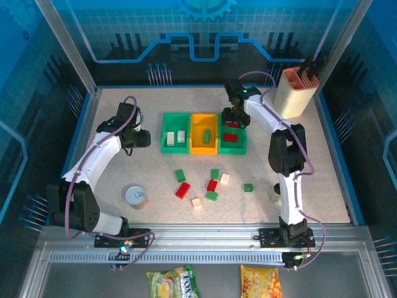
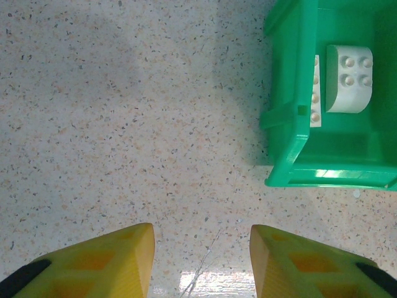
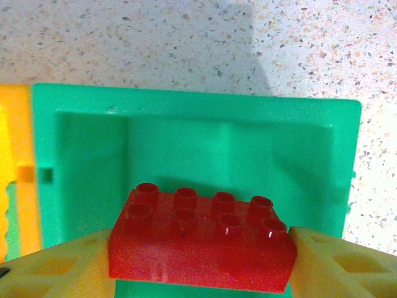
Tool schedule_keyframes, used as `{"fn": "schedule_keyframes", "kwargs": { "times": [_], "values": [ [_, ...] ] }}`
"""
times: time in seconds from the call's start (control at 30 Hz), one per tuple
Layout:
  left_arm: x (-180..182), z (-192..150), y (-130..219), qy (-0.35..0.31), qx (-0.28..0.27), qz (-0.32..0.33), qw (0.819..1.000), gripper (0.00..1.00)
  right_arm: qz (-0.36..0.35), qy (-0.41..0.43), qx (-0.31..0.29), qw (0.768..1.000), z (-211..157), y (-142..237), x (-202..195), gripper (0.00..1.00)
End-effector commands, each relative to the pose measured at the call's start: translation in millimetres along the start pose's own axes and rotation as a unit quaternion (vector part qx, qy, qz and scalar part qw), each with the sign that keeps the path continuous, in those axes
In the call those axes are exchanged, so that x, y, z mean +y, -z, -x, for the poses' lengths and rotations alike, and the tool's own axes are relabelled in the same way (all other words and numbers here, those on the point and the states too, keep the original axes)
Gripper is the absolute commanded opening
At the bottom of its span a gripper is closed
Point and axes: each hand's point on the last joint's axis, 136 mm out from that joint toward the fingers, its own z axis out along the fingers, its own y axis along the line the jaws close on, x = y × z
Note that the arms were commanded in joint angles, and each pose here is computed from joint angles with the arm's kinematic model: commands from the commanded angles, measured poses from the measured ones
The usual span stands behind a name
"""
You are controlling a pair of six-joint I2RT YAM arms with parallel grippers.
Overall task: Sort the legos into containers by color
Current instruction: Place the lego in the container.
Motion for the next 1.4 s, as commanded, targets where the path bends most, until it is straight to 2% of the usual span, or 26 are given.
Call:
{"fn": "schedule_keyframes", "kwargs": {
  "times": [0.0,0.23,0.47,0.9,1.13,1.37],
  "values": [
    [2.0,-6.1,-4.3,-0.002,0.013,-0.002,1.000,0.46,0.012,0.005,0.015,1.000,1.2,-11.0,0.9,0.67],
    [1.2,-5.5,-4.0,-0.002,0.012,-0.004,1.000,0.46,0.007,0.005,0.018,1.000,0.5,-17.1,0.0,0.72],
    [-1.0,-5.4,-3.5,0.000,0.012,-0.011,1.000,0.46,0.006,0.004,-0.006,1.000,8.3,7.4,-1.3,0.82],
    [-20.7,-12.5,5.5,0.003,0.037,-0.044,0.998,0.47,0.016,0.010,-0.045,0.999,1.2,74.3,-2.3,0.80],
    [-47.5,-30.9,11.2,-0.003,0.086,-0.056,0.995,0.49,0.025,0.007,-0.053,0.998,-20.8,98.8,-8.9,0.80],
    [-84.3,-57.5,15.4,-0.017,0.112,-0.066,0.991,0.50,0.027,0.001,-0.052,0.998,-45.5,105.8,-18.5,0.79]
  ]
}}
